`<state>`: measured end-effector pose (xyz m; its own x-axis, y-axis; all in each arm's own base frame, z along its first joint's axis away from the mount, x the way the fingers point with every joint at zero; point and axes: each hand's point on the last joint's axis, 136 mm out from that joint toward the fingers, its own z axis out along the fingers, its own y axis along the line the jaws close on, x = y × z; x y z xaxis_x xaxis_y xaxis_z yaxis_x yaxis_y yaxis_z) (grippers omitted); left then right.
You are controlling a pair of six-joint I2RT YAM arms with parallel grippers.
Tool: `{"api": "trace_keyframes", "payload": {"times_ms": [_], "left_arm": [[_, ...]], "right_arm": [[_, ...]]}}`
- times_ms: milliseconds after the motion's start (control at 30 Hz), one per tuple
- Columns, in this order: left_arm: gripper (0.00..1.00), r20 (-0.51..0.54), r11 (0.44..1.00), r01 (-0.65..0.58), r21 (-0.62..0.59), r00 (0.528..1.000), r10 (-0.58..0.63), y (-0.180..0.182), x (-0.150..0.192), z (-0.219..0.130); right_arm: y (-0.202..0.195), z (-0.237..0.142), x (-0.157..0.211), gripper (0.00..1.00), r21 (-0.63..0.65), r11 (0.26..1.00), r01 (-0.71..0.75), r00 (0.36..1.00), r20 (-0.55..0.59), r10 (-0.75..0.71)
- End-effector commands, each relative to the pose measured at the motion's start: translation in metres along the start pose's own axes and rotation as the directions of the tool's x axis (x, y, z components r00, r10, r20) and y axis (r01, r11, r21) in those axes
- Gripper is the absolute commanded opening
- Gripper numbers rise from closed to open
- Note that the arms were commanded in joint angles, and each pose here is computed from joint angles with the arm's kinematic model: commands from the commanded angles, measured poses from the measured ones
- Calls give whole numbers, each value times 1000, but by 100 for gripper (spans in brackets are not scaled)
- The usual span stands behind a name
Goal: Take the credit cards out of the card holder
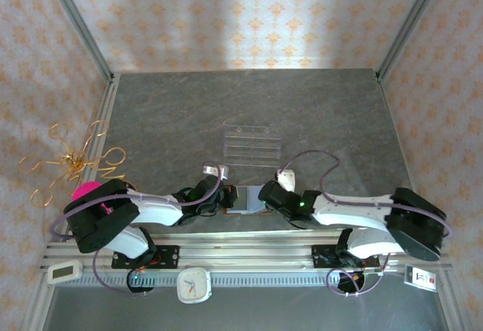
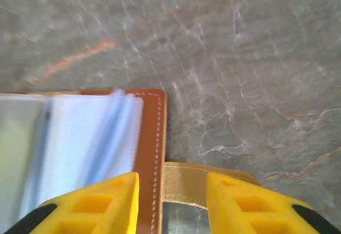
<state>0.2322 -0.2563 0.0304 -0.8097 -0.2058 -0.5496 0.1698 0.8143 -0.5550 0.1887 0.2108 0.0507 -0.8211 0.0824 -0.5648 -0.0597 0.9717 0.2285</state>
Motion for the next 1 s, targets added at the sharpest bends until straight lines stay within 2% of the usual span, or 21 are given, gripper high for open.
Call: {"api": "trace_keyframes", "payload": {"times_ms": [0, 133, 233, 333, 433, 633, 700, 833, 967], "left_arm": [[0, -80, 997, -44, -70, 996, 38, 17, 20, 3], [0, -65, 997, -41, -61, 997, 37, 14, 17, 0], [0, -61, 998, -39, -53, 997, 36, 11, 15, -2], [0, -34, 998, -55, -19, 998, 54, -2, 8, -12], [1, 1, 998, -54, -37, 999, 54, -2, 0, -23], [24, 77, 998, 5, -68, 997, 0, 10, -10, -42], [29, 125, 997, 29, -69, 992, -20, 12, -19, -51], [34, 213, 996, 68, -63, 976, -53, 15, -34, -68], [35, 249, 994, 71, -78, 967, -50, 18, -42, -77]], "right_arm": [[28, -33, -32, 35, -142, 990, -2, 997, 75, 13], [87, -54, -39, 28, -410, 912, -5, 999, 37, 22], [106, -39, -28, 19, -450, 893, -27, 999, -42, 9], [110, -20, -16, 16, -441, 897, -30, 996, -85, -9], [106, -2, -5, 18, -403, 915, -22, 993, -112, -25], [100, 15, -5, 35, -266, 958, 108, 990, -54, -127], [100, 20, -4, 38, -223, 964, 146, 986, -48, -161], [100, 26, -3, 39, -155, 966, 206, 976, -34, -214], [101, 34, 2, 40, -108, 960, 257, 964, -41, -263]]}}
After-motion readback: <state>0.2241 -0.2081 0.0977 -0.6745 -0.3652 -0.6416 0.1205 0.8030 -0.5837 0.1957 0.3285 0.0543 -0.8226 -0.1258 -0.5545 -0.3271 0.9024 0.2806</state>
